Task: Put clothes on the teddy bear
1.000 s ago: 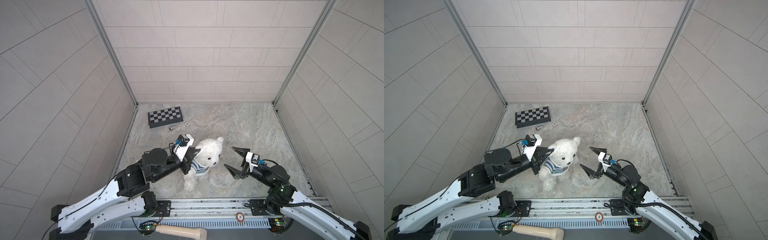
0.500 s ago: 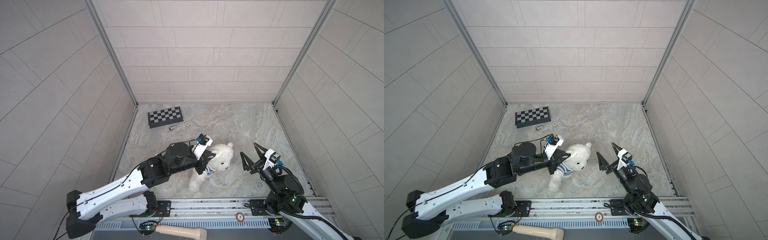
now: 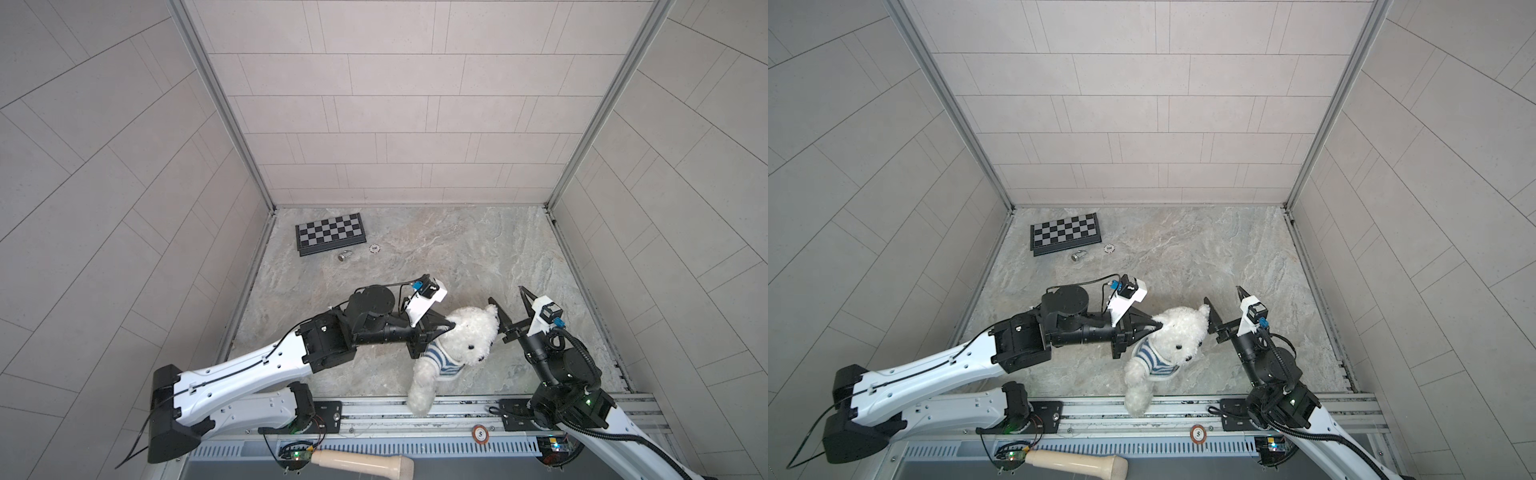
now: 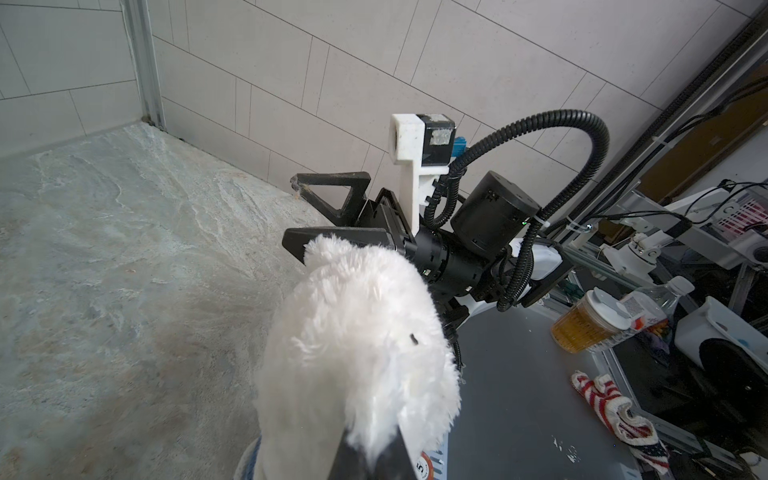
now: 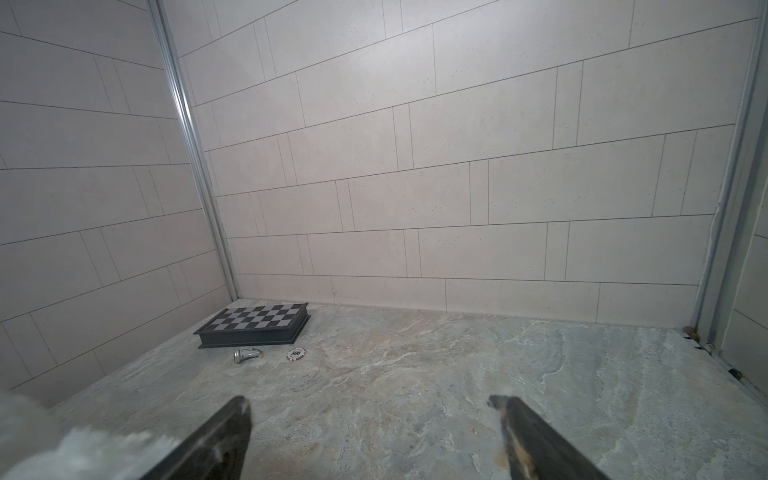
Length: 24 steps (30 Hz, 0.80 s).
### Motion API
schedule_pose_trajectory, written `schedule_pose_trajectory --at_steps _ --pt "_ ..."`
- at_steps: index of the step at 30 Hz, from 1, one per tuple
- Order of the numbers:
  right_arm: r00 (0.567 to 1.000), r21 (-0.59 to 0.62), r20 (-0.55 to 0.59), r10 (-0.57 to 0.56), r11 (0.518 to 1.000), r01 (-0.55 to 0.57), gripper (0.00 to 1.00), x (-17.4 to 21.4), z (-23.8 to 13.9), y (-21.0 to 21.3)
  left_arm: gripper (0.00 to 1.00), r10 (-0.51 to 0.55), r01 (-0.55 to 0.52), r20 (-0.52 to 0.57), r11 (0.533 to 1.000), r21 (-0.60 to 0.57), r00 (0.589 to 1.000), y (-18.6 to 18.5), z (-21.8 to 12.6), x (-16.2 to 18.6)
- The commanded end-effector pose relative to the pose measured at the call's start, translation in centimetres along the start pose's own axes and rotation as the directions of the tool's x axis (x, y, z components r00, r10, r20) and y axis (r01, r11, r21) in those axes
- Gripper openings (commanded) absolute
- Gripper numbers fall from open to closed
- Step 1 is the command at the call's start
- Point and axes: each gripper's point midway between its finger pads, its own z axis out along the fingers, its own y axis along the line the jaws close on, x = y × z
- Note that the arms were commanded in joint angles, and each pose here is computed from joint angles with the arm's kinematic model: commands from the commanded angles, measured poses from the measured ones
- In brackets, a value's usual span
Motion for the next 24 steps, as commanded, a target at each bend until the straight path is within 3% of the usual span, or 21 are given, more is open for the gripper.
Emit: schedule_pose_trajectory --at_steps 1,11,20,24 --pt "1.000 0.058 0.023 -0.012 0.998 0.011 0.95 -0.9 -0.2 -1.1 0.00 -0.015 0.019 0.049 0.995 -0.094 0.999 3.1 0.4 -0.2" --pt "0.999 0.040 0.031 -0.026 0.999 0.025 0.95 -0.6 0.1 -0.7 0.00 -0.047 0.053 0.028 0.962 -0.268 0.998 12.3 1.5 4.2" --pt "0.998 0.006 0.000 -0.057 0.998 0.057 0.97 0.2 0.8 0.2 0.00 -0.142 0.101 -0.051 0.876 -0.472 0.989 19.3 1.7 8.6" --pt "0.997 -0.008 -0.002 -0.072 0.997 0.072 0.98 0.3 0.9 0.5 0.14 -0.173 0.141 -0.020 0.855 -0.499 0.985 21.2 1.8 9.5"
